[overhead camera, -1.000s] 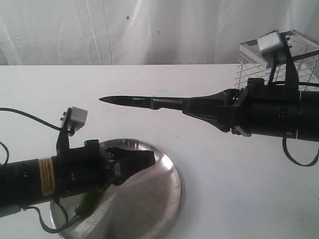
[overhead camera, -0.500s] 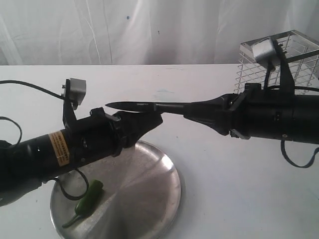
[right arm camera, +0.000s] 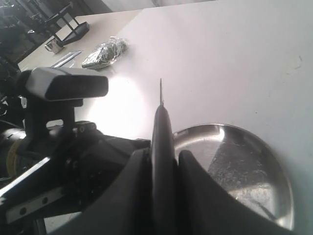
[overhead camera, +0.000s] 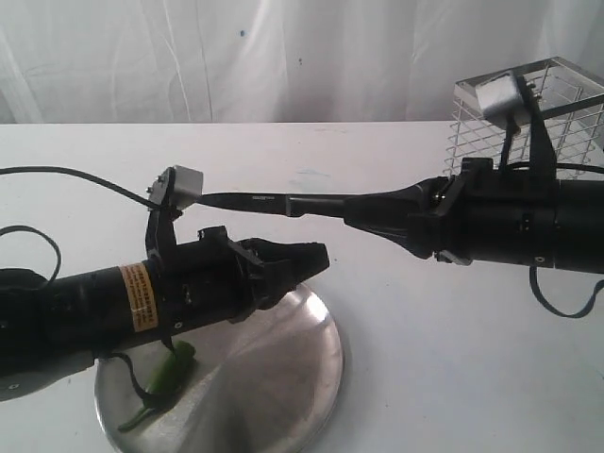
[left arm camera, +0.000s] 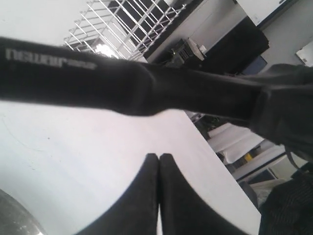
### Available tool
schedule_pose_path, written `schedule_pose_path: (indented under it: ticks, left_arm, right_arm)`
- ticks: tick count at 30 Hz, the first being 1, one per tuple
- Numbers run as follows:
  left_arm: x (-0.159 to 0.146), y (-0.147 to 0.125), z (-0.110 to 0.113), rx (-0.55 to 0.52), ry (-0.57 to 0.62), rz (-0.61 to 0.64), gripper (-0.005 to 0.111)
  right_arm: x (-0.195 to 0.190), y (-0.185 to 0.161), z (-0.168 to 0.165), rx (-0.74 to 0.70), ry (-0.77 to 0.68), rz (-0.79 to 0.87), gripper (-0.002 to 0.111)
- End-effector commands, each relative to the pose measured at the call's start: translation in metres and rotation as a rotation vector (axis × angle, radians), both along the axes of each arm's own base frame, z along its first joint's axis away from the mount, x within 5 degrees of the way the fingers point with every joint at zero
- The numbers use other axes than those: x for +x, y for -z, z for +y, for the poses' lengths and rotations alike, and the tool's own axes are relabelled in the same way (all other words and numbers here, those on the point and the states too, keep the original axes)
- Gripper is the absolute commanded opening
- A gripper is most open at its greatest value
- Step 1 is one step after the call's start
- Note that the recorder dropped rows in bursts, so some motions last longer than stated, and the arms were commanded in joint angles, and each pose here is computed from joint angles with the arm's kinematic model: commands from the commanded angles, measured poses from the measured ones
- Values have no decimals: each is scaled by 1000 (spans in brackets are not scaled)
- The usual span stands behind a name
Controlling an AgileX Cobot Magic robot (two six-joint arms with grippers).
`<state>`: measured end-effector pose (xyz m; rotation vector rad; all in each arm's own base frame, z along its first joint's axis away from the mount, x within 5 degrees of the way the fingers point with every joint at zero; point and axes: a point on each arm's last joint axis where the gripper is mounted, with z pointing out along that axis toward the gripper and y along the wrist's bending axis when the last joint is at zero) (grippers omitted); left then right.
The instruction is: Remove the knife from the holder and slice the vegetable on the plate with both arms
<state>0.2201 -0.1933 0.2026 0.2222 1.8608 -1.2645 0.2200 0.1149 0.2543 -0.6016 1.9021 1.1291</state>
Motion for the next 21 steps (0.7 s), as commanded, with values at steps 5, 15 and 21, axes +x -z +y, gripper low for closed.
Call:
schedule_pose_path:
  ticks: [5, 15, 21]
  left_arm:
    - [8, -3, 5, -12, -115, -4, 0]
    - [12, -8, 8, -79, -174, -17, 0]
    - [13, -9, 8, -91, -176, -23, 0]
  right_arm:
    - [-4, -4, 3, 53, -52, -7, 0]
    - [-14, 17, 0, -19, -54, 48, 0]
    - [-12, 23, -3, -66, -2, 70, 0]
